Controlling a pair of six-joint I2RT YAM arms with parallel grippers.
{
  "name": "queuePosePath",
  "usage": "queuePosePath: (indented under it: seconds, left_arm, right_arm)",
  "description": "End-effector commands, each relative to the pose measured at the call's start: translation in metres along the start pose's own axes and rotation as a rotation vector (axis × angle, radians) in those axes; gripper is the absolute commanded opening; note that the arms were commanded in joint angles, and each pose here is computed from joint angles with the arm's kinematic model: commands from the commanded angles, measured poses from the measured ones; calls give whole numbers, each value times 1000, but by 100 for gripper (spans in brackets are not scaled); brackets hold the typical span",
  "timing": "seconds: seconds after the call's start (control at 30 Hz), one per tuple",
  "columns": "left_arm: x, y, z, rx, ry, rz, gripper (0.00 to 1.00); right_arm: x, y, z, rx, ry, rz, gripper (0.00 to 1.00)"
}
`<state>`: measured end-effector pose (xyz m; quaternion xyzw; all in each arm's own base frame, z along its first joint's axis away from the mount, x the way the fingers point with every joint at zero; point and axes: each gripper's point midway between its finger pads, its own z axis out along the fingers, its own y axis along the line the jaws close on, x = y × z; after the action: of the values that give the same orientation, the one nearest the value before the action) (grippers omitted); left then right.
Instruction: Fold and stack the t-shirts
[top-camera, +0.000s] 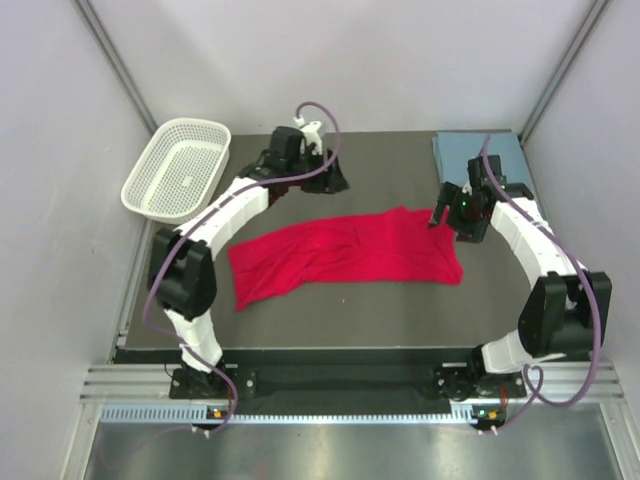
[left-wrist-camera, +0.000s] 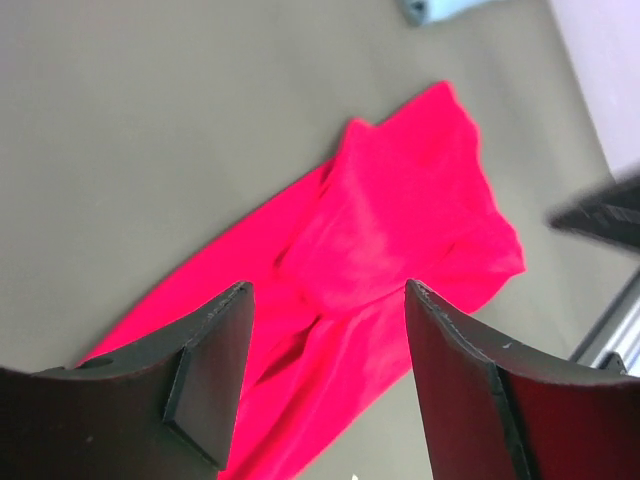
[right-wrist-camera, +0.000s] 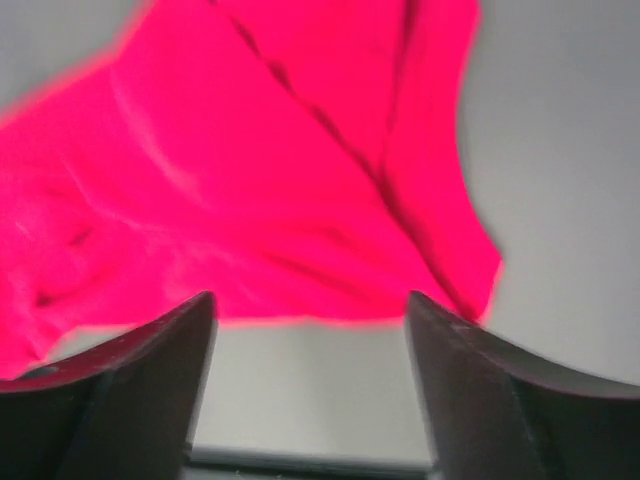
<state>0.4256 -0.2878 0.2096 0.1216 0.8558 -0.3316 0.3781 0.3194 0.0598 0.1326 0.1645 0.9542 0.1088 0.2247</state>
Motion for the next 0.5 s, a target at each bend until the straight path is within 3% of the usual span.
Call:
queuePosePath:
  seconds: [0.0,0.03,0.1,0.23,0.3,0.47]
  left_arm:
    - [-28,-38,16,154,-47,97,66]
    - [-30,-44,18,168,-50,88,66]
    - [-19,-50,20,191,-22,43,67]
    - [15,-72,16,220,33,38,66]
    - [29,-73,10,218,56,33,66]
    - [43,-66,-2,185,86,38,66]
  right_arm:
    - [-61,11,16,-33,-121,23,72]
    - [-68,9,22,-38,-120,32,60]
    - [-83,7,39,-37,-122,23,56]
    - [-111,3,63,5,-148,-33,59]
    - [-125,4,77,17,-147,-74,65]
    - [-149,-1,106,59,-153,-126,65]
